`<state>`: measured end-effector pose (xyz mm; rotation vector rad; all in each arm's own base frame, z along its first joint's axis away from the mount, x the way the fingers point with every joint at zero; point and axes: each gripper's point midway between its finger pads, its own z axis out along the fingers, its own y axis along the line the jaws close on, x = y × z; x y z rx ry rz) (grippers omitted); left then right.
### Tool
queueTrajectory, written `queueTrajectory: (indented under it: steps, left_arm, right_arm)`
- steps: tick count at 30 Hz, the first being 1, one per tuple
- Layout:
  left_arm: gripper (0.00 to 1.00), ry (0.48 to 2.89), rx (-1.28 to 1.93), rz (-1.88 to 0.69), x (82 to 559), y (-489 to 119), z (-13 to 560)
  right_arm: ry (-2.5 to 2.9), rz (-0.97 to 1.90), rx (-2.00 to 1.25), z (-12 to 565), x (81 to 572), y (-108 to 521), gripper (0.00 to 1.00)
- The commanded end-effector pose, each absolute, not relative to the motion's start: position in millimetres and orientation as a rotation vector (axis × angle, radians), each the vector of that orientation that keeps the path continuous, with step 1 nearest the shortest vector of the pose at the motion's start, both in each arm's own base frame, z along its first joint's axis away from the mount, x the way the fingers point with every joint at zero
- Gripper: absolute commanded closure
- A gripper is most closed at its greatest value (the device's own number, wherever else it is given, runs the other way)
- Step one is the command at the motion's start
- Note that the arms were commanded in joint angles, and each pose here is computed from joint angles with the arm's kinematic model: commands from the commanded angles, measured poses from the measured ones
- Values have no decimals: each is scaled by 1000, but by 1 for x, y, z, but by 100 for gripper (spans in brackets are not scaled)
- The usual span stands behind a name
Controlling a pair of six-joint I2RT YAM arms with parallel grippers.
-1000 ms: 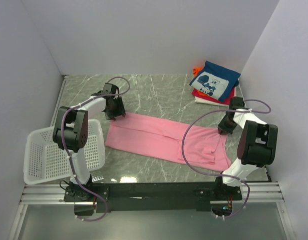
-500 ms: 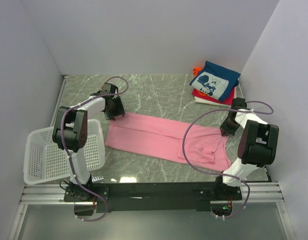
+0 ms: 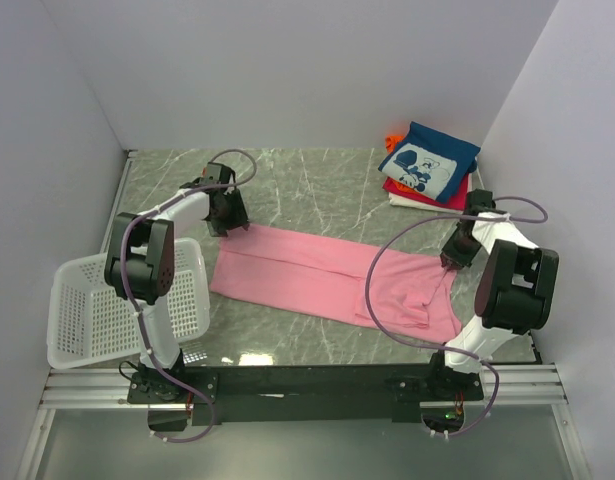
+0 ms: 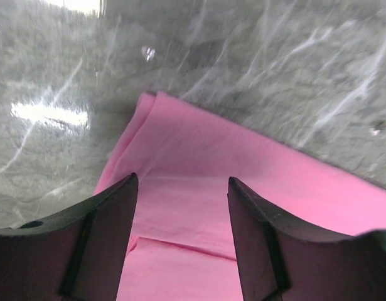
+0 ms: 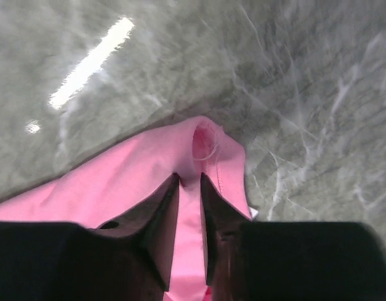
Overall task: Fold and stack the t-shirts
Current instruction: Fold the tshirt
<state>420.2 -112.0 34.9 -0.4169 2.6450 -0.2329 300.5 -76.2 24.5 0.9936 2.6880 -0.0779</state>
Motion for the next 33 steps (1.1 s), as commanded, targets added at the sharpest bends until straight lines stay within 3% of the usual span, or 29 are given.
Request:
queueTrajectory:
  steps: [1, 4, 9, 20, 26, 33]
  left_arm:
    - [35, 2542, -335, -248, 441, -118, 82]
    - [34, 2497, -293, -249, 443, -122, 105]
    - [33, 2453, -213, -254, 434, -136, 125]
    - [33, 2537, -79, -424, 398, -198, 94]
    - [33, 2588, -76, -406, 391, -200, 67]
    - [34, 2616, -71, -361, 388, -194, 38]
  right_arm:
    - [2604, -42, 934, 75, 319, -82, 70]
    - [2573, 49, 913, 99, 328, -72, 62]
    - [2546, 151, 875, 117, 325, -44, 59]
    - [2650, 324, 828, 82, 268, 41, 59]
    - [2666, 332, 873, 62, 231, 51, 58]
    - [2703, 282, 864, 42, 228, 47, 58]
